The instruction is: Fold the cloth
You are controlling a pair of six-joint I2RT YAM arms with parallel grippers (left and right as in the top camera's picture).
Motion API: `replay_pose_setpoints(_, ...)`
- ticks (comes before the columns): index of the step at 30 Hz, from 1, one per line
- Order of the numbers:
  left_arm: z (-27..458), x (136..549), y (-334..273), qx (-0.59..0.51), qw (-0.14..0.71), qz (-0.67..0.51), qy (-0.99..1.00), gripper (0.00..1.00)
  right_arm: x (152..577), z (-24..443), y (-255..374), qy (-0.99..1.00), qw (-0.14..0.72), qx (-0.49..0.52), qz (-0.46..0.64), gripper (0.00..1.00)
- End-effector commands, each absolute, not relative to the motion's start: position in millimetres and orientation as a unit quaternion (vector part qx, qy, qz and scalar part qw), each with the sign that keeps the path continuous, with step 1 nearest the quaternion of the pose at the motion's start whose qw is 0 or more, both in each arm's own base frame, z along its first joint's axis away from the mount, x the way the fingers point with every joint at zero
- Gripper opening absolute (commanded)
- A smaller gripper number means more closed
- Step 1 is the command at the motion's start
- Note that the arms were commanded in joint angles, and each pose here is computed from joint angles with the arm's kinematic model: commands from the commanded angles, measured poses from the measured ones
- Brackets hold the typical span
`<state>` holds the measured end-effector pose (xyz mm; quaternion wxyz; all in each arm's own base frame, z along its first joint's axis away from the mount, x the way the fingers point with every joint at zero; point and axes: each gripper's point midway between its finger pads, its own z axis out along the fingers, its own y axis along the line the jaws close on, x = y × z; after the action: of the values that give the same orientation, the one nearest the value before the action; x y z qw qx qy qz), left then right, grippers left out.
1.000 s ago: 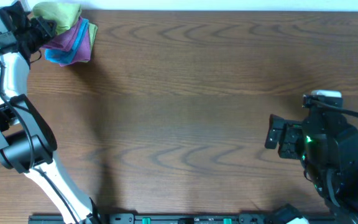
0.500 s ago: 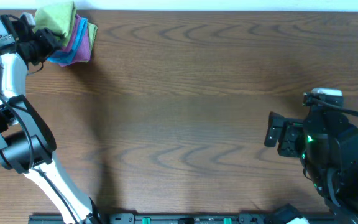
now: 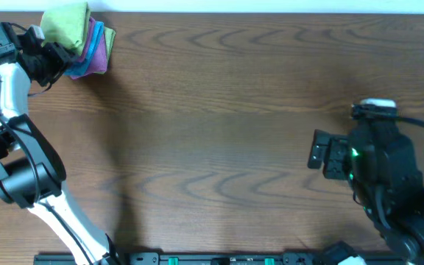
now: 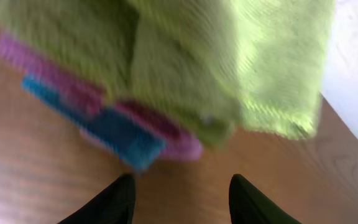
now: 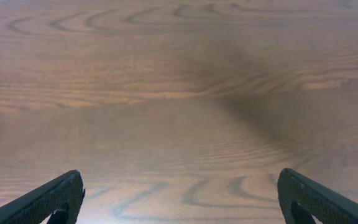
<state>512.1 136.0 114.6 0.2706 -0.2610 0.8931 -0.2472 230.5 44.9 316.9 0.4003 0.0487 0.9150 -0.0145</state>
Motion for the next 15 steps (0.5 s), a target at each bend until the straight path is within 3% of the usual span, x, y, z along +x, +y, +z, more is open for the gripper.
replay_pose_setpoints(1, 167.3, 496.7, 139.1, -0.236, 0.305, -0.225, 0.895, 0.49, 235.3, 318.9, 43.6, 0.911, 0.408, 0.056, -0.016, 0.99)
replay_pose_setpoints(9, 257.4, 455.8, 123.4, -0.178, 0.363, -0.201, 0.892, 0.49, 237.8, 343.0, 42.0, 0.888, 0.459, 0.027, -0.016, 0.99)
replay_pose_setpoints(15, 323.7, 407.6, 75.2, -0.050, 0.408, -0.161, 0.897, 0.49, 217.4, 363.9, 21.3, 0.865, 0.500, 0.034, -0.030, 0.99)
